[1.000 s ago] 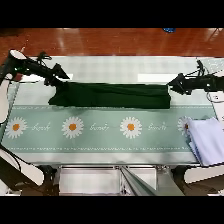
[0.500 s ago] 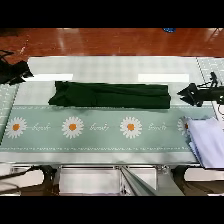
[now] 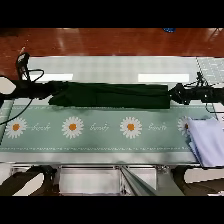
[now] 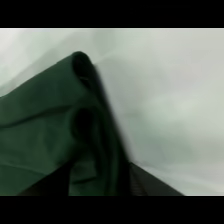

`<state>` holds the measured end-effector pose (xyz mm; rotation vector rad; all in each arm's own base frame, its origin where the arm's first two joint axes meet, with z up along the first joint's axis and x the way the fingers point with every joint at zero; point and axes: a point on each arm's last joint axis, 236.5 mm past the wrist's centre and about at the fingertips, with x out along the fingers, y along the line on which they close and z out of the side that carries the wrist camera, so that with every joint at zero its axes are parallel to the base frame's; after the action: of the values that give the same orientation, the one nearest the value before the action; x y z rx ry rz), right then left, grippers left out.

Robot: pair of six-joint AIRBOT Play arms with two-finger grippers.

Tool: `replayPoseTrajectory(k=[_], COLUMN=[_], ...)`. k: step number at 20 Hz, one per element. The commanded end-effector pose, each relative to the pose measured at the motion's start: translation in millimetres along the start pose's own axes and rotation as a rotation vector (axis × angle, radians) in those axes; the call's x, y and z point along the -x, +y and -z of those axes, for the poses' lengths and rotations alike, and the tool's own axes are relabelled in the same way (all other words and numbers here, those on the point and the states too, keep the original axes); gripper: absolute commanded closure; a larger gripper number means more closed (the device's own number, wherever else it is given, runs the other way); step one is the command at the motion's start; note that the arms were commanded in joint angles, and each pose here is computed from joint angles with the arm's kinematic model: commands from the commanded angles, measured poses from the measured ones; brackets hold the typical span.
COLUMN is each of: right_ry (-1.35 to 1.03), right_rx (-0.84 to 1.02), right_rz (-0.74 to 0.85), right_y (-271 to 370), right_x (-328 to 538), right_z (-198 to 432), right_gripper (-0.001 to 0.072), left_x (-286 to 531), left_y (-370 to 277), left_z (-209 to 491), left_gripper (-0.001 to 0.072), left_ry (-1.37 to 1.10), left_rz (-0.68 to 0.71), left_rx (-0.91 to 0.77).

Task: Fold the shirts.

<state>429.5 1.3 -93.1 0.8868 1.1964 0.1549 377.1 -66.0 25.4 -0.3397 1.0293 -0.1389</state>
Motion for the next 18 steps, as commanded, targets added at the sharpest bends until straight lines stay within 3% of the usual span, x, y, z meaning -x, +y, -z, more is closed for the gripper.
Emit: replayPoseTrajectory(k=[1,2,4,6,7,8,13,18], right_ry=[0.073,0.094,0.100,0.116,0.126,0.125,0.064,-0.082], right_rx=[0.017,0.029,0.072,0.120,0.142,0.163,0.323,0.409], right_rz=[-0.027,-0.028,-0.038,-0.086,-0.107,-0.110,-0.004,-0.003], right_y=[16,21,32,52,64,71,83,117], right_x=[-29,-37,-44,-40,-32,-22,52,133], right_z=[19,26,30,30,32,34,75,132], right_gripper=[0.0303,0.0350,0.0669,0.0689,0.0689,0.0689,0.0689,0.0689], left_x=[-7,-8,-8,-7,-7,-7,-23,-80], left_y=[-20,-23,-28,-32,-36,-44,-109,-218], left_z=[14,15,16,17,17,18,45,67], left_gripper=[0.0199,0.0199,0.0200,0.0237,0.0426,0.0689,0.0681,0.0682], left_ry=[0.019,0.021,0.024,0.026,0.029,0.032,0.091,0.179], left_rz=[0.032,0.038,0.053,0.070,0.085,0.113,0.219,0.325], left_rx=[-0.044,-0.047,-0.040,-0.026,-0.013,0.002,-0.164,-0.344])
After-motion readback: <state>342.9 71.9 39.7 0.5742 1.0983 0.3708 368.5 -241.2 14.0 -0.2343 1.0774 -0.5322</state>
